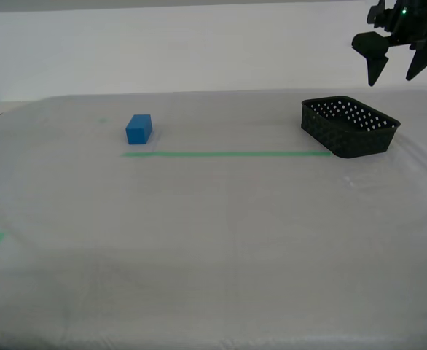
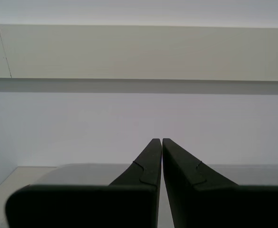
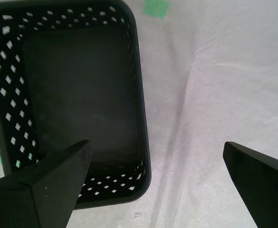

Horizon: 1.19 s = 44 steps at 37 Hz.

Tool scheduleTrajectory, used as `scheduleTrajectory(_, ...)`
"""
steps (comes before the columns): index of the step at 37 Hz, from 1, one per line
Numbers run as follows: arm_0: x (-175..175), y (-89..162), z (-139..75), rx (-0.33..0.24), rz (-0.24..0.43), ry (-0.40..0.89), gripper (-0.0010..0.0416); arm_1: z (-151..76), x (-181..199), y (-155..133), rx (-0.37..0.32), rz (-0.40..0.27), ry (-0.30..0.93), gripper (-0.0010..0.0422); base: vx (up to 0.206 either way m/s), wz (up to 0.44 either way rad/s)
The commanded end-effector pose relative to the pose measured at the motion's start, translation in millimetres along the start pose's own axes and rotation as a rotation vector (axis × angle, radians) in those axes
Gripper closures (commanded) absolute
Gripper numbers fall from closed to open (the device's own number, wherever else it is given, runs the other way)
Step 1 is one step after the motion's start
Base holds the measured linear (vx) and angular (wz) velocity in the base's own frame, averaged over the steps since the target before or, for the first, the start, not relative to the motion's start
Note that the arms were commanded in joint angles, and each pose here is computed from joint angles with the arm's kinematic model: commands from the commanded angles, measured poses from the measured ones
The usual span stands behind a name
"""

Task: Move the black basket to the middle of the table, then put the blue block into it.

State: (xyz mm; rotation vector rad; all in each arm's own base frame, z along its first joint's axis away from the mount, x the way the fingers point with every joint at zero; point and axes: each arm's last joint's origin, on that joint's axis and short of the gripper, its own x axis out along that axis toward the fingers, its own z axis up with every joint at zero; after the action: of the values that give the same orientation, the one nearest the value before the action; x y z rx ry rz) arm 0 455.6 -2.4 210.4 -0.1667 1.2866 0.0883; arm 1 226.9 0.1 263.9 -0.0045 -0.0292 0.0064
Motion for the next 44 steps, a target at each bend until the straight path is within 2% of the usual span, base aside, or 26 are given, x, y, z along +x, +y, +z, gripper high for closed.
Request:
scheduleTrajectory(1, 12, 1, 0, 0.001, 0.004, 0.019, 0.0016, 1, 0, 0, 0.002, 0.000, -0.006, 0.0412, 0.000, 0.000)
scheduleTrajectory(16, 63, 7, 3, 0.006, 0.015, 0.050, 0.0017, 1, 0, 0, 0.002, 0.000, -0.004, 0.0412, 0.000, 0.000)
scheduleTrajectory(28, 65, 6, 13, 0.016, 0.002, -0.053, 0.0017, 1, 0, 0, 0.002, 0.000, -0.006, 0.0412, 0.000, 0.000)
scheduleTrajectory(44, 92, 10, 10, 0.021, 0.001, -0.040, 0.0017, 1, 0, 0, 0.002, 0.000, -0.006, 0.0412, 0.000, 0.000)
